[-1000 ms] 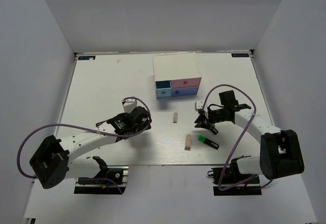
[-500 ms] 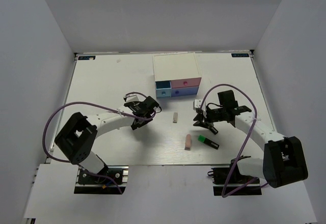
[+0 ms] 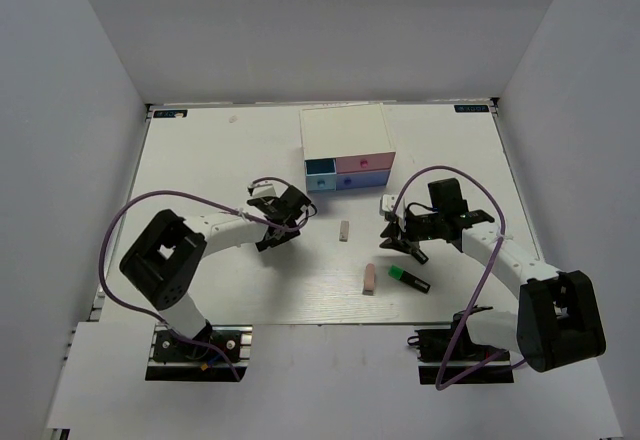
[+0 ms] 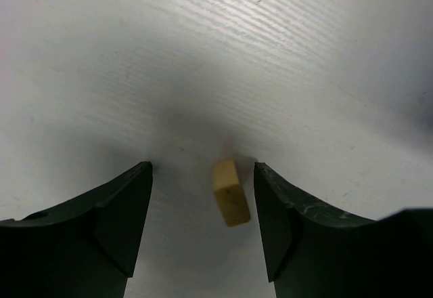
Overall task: Sort the stationery into containers
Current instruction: Pick up the stationery from the center of the board.
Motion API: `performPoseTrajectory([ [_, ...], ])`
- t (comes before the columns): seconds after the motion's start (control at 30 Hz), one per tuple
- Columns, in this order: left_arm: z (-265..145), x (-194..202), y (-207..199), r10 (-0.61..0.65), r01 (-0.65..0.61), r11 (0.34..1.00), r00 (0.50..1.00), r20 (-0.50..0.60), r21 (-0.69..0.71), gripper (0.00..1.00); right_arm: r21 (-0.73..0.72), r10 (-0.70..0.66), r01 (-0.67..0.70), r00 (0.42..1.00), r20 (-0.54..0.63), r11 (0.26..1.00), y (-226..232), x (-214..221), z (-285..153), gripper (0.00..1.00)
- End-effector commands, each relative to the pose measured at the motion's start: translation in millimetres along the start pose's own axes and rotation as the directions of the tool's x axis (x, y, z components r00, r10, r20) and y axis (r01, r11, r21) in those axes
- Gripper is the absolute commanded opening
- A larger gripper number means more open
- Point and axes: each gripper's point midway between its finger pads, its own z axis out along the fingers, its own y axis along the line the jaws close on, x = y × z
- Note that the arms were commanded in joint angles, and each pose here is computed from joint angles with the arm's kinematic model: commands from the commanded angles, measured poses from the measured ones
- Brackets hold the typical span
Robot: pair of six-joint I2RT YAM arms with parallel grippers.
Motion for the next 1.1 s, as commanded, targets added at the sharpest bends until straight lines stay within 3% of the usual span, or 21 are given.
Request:
performPoseTrajectory([
  [0.0, 3, -2, -15, 0.023, -0.022, 0.999, 1.000, -0.016, 0.046, 0.71, 0.016, -0.016, 0.015, 1.000, 0.018, 1.000, -3, -6, -1, 0.36],
  [0.13, 4, -1, -19, 0.041, -0.039, 0.998, 0.999, -0.023, 0.057, 0.54, 0.020, -0.013, 0.012, 1.000, 0.016, 1.000, -3, -5, -1, 0.36],
  [0.3, -1, -1, -18, 0.061, -0.059, 0.995, 0.998, -0.027, 0.083, 0.24, 0.021, -0.007, 0.007, 1.000, 0.012, 1.000, -1, -2, -1, 0.36],
  [0.5, -16, -4, -27, 0.080, -0.076, 0.987, 0.996, -0.029, 0.140, 0.06, 0.019, -0.010, 0.010, 1.000, 0.016, 1.000, -1, -3, -1, 0.38],
  [0.6, -31, -11, -28, 0.077, -0.073, 0.984, 0.997, -0.018, 0.163, 0.00, 0.019, -0.004, 0.004, 1.000, 0.016, 1.000, -1, -3, 0, 0.38],
  [0.77, -86, -60, -47, 0.024, -0.058, 0.946, 0.994, 0.110, 0.319, 0.00, 0.021, -0.006, 0.005, 1.000, 0.018, 1.000, -1, -5, -2, 0.39],
  [0.9, -146, -104, -82, -0.028, -0.098, 0.834, 0.975, 0.219, 0.543, 0.00, 0.013, -0.003, 0.003, 1.000, 0.024, 1.000, 0, -5, 0, 0.39],
  [1.07, -162, -131, -112, -0.046, -0.109, 0.814, 0.967, 0.251, 0.571, 0.00, 0.017, -0.008, 0.007, 1.000, 0.027, 1.000, -2, -8, -1, 0.39],
])
